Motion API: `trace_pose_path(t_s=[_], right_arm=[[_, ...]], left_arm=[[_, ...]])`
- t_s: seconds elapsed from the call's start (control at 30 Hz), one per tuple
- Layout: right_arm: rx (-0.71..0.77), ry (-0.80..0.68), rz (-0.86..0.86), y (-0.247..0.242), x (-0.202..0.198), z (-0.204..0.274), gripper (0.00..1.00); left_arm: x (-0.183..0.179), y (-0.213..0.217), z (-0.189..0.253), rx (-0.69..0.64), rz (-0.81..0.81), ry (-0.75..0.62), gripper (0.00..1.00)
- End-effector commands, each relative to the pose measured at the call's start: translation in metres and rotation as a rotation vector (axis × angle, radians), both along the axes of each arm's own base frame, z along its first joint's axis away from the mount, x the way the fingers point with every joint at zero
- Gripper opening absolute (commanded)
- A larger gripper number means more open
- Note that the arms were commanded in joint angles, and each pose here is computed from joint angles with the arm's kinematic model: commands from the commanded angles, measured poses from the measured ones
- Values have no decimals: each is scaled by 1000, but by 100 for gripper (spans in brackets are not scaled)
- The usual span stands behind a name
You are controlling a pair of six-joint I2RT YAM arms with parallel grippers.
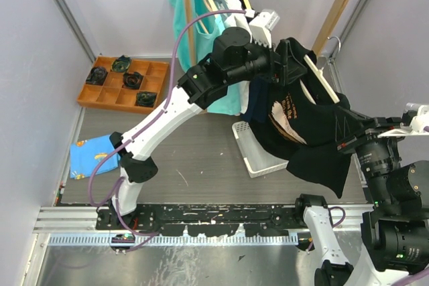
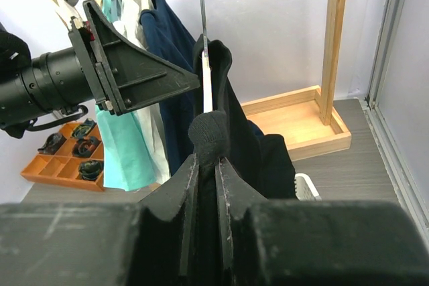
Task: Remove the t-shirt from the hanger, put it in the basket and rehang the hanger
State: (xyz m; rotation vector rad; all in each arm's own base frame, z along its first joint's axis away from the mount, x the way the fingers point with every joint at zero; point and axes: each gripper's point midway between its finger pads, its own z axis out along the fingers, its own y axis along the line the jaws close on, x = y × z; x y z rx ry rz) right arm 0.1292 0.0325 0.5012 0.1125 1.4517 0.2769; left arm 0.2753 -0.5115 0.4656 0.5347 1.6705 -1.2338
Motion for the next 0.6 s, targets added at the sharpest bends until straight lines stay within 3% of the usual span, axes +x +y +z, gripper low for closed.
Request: trace_pose_path(t_s=[0.0, 0.27, 0.57], right_arm=[[-2, -83, 20, 5, -9, 19, 1], [-1, -82, 19, 5, -13, 17, 1], [6, -75, 11, 4, -12, 13, 1]], left_arm=[[-2, -5, 15, -49, -8, -32, 74], [-3, -9, 12, -51, -10, -20, 43], [-9, -9, 17, -62, -32, -23, 0]])
